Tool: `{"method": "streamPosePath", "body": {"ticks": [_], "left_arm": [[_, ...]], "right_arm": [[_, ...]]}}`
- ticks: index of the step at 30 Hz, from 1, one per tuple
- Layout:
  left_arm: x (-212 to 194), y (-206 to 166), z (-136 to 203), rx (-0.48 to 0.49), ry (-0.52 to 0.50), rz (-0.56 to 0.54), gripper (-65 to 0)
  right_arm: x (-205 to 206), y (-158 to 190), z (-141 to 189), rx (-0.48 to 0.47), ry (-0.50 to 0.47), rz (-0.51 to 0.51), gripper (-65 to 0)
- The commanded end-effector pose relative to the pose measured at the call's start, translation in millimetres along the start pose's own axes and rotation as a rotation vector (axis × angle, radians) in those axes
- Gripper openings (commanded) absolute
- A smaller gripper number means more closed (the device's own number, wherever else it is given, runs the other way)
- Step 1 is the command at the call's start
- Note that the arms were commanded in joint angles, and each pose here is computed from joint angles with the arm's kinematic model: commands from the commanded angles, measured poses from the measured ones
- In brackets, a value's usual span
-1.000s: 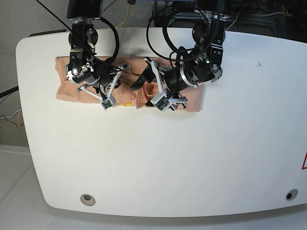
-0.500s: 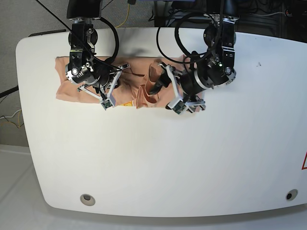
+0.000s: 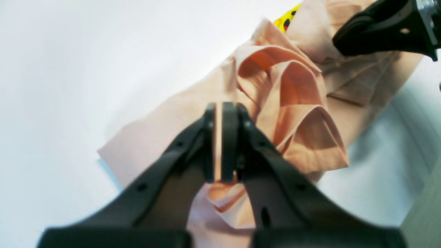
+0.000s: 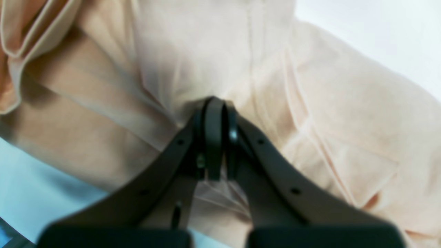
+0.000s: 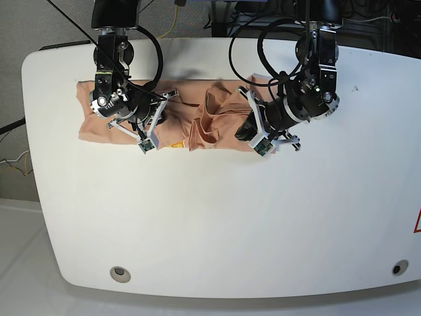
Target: Fold the T-shirt properly
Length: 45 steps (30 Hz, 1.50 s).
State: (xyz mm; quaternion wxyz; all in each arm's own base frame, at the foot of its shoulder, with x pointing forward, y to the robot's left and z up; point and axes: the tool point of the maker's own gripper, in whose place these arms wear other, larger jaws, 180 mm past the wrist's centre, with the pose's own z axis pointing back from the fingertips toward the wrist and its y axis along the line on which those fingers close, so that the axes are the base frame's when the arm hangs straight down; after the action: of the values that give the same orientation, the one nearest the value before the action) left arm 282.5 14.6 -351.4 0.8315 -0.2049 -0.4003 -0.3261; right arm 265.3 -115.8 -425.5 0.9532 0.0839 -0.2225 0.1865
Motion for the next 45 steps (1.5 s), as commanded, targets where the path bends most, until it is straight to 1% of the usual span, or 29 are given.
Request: {"method": "streamPosePath", "body": {"ticks": [1, 10, 25, 29, 32, 40, 45], "left_arm": [[8.0, -2.0, 3.5, -0.006, -0.040, -0.003, -61.9], [-5.5, -6.9, 5.0, -0.013, -0.013, 0.010, -61.8], [-30.3, 0.6, 7.9, 0.044, 0.087, -0.037, -61.8], [-35.1, 11.3, 12.1, 0.081, 0.103, -0.035, -61.8], [-36.3, 15.8, 14.4, 0.094, 0.104, -0.027, -61.8], [-33.6, 13.6, 12.8, 0.088, 0.094, -0.021, -61.8], [-22.7, -3.2, 2.3, 0.048, 0.066, -0.016, -61.8]], "right_arm": [[-10.4, -1.9, -1.4, -0.011, 0.051, 0.005, -65.0], [-12.3, -2.6, -1.3, -0.012, 0.055, 0.006, -65.0], [-11.5, -2.8, -1.2, -0.013, 0.054, 0.006, -65.0], [-11.5, -2.8, -1.2, -0.013, 0.054, 0.006, -65.0], [-11.5, -2.8, -1.2, -0.013, 0.054, 0.006, -65.0], [-12.3, -2.6, -1.3, -0.012, 0.055, 0.006, -65.0], [-12.3, -2.6, -1.3, -0.012, 0.055, 0.006, -65.0]]}}
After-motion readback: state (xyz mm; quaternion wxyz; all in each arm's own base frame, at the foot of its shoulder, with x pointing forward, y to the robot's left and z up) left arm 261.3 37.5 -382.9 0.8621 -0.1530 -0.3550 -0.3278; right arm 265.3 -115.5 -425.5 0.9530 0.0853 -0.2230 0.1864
